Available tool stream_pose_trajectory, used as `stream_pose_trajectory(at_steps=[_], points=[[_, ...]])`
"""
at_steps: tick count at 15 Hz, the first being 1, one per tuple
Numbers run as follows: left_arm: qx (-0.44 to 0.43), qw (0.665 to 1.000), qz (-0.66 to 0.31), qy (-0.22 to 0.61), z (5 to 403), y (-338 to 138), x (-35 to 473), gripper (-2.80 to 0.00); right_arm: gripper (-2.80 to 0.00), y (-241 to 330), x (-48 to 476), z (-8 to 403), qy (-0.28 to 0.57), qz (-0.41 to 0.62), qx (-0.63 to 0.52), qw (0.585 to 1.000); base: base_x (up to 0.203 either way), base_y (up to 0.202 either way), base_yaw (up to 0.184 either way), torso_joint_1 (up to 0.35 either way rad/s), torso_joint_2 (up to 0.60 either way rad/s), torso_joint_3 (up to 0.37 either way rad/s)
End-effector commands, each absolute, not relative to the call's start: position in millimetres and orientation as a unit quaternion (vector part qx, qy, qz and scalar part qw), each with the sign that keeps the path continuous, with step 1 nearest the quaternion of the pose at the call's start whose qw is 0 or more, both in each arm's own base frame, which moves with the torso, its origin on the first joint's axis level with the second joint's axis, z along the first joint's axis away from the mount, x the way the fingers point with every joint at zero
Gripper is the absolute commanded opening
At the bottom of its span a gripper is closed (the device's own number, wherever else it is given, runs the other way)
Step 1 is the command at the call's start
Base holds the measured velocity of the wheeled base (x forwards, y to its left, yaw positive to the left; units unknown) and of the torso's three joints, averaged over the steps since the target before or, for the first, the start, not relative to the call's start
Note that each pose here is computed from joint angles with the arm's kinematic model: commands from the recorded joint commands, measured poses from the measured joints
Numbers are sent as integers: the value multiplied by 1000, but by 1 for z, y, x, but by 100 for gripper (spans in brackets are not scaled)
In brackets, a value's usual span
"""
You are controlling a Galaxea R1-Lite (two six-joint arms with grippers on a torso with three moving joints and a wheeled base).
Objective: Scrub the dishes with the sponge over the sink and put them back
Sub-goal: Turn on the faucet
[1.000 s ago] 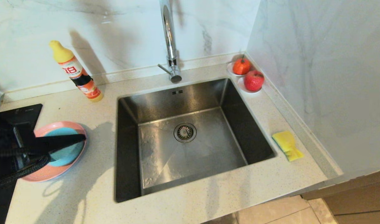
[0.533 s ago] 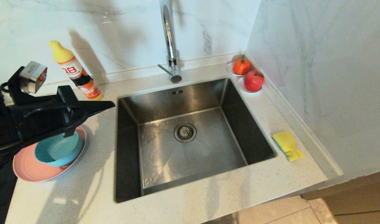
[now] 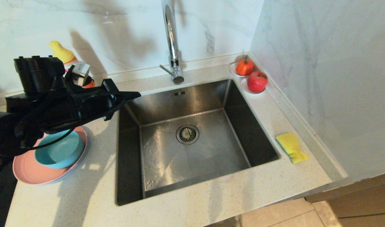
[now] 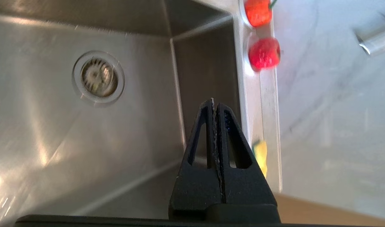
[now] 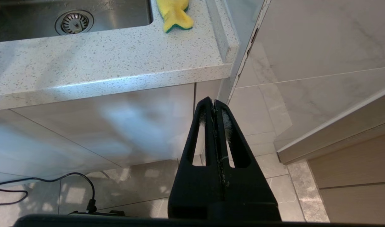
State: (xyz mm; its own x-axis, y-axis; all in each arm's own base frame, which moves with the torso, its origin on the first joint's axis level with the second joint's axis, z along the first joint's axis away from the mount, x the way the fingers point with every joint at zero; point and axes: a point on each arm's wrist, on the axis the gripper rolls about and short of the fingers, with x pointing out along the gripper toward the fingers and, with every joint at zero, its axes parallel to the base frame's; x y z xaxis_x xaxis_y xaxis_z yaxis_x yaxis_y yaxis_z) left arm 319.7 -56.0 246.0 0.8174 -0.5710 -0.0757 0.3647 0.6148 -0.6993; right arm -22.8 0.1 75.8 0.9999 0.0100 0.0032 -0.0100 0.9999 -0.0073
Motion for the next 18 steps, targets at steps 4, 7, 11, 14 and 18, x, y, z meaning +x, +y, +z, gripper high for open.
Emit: stream_pose_trajectory(at_steps=[4,7,11,14,18], points=[[-376,877,-272,123,234,-62,367,-280,-280,0,-23,76,-2,5,-4,1000,0,0,0,0,0,0],[-376,877,-272,120,231,-64,379,-280,-280,0,-23,76,-2,5,-4,1000,0,0,0,0,0,0],[-375,878,-274,117,228,-66,390,-280,-280,0,-23,76,-2,5,-4,1000,0,0,0,0,0,0],[-373,879,-279,104,235,-66,396,-280,-280,0,-23,76,-2,5,-4,1000,0,0,0,0,0,0],[-371,879,-285,94,241,-69,400,-280,-280,0,-23,76,-2,5,-4,1000,0,0,0,0,0,0]])
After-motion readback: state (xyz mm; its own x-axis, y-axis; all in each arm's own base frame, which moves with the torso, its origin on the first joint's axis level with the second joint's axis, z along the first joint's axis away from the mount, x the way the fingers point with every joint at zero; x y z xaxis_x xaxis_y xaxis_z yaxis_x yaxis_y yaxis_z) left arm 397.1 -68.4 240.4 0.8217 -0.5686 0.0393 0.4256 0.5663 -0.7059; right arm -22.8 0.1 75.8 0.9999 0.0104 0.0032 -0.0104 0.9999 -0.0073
